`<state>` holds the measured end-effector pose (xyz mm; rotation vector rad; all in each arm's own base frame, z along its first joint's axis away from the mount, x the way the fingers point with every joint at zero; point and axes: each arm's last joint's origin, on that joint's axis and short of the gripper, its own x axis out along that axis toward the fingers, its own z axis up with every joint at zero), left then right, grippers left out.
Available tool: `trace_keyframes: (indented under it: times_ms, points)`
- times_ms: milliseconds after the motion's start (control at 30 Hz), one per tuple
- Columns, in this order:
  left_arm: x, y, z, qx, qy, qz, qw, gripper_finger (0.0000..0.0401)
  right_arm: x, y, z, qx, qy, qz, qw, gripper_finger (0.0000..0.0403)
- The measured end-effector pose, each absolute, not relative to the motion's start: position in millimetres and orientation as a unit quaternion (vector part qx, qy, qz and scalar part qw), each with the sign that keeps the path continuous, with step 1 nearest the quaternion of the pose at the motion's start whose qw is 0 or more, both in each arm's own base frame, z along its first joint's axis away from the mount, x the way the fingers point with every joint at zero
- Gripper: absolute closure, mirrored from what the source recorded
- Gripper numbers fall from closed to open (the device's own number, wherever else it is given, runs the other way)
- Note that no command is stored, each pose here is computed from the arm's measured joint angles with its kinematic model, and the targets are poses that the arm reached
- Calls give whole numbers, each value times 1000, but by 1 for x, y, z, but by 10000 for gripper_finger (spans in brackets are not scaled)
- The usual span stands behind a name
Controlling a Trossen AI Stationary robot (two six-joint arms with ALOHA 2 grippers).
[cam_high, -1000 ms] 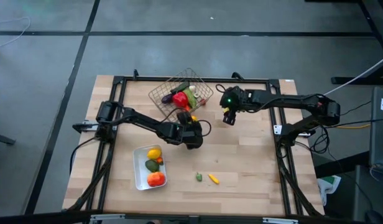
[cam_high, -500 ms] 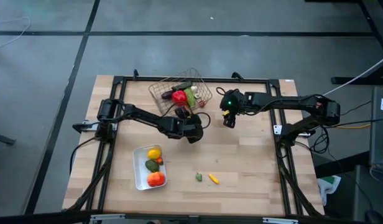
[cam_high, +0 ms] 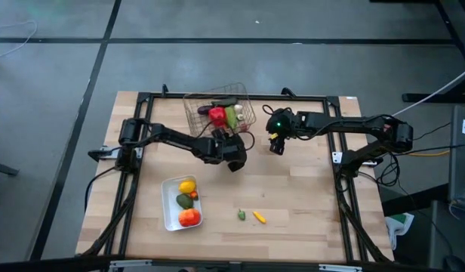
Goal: Sort produce into baskets
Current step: Put the yellow lemon into the white bin
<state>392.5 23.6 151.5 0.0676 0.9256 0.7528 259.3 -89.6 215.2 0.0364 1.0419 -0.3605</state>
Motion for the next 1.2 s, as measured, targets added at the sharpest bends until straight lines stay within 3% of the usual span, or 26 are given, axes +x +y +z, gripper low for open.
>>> trace_keyframes:
  times_ms: [867, 1200]
  points:
    - [389, 26, 147, -24, 469, 314, 825, 180, 259, -89, 215, 15, 499, -169, 850, 159]
    - [393, 26, 165, -8, 469, 305, 829, 180, 259, -89, 215, 14, 499, -169, 850, 159]
